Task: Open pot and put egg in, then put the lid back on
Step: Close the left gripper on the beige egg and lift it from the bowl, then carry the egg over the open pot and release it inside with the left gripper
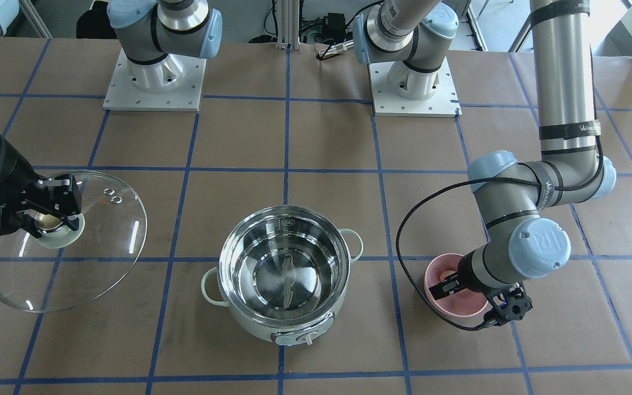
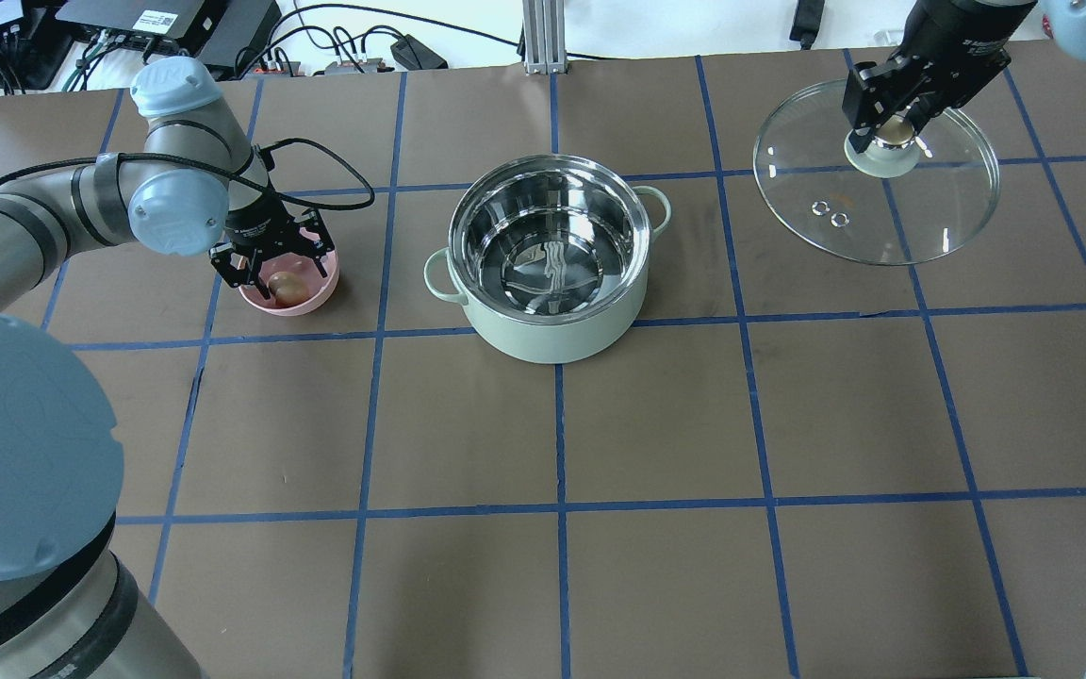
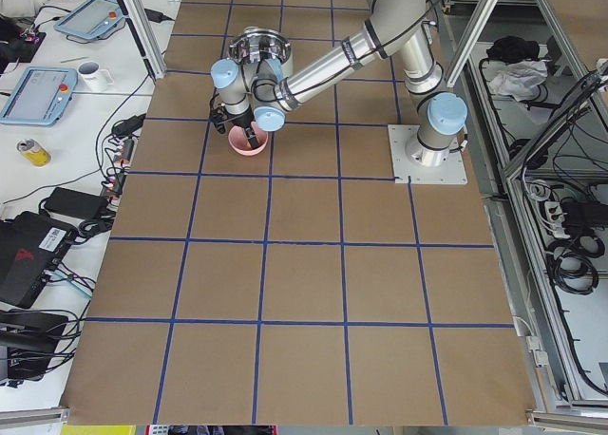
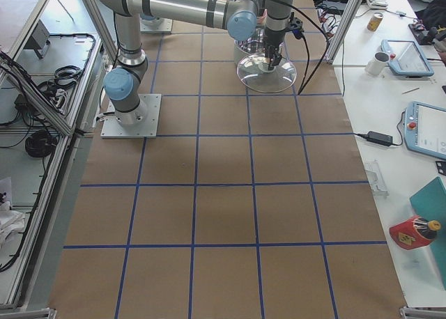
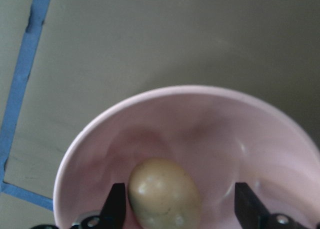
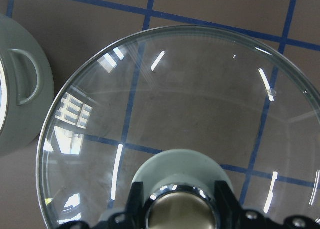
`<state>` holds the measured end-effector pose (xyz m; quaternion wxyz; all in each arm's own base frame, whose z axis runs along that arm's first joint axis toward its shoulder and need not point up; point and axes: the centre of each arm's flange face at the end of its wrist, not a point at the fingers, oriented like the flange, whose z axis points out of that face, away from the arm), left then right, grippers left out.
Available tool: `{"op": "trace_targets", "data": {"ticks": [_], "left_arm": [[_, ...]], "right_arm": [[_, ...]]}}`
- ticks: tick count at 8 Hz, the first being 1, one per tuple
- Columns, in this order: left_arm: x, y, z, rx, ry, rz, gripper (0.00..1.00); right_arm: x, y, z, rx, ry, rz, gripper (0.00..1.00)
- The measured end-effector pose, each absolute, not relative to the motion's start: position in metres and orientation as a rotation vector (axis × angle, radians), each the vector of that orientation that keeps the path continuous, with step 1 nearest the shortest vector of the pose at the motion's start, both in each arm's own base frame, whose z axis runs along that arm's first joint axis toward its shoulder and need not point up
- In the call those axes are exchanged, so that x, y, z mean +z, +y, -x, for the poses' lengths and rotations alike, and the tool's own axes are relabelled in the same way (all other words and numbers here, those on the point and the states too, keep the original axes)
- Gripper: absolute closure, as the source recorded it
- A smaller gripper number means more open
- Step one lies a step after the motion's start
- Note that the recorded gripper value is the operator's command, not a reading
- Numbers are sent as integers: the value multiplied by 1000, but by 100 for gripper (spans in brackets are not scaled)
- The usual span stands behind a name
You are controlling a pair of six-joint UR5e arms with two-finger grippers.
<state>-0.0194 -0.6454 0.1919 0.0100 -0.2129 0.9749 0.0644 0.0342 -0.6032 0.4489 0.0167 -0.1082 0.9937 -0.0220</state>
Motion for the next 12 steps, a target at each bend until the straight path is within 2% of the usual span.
{"op": "trace_targets", "data": {"ticks": [2,4,9,12], "left_arm": [[191,-646,19,199,3042,664,54],[191,-646,19,197,3041,665,71],[210,-648,18,149,3041,668,72],[289,-636,19,-13,3014,663,76]], "right_arm": [[446,-603,-34,-65,3088,345,100],[443,-603,-34,-58,3084,359,100],[439,-601,-33,-49,3080,388,100],[436,-601,-33,-45,3080,389,100]]}}
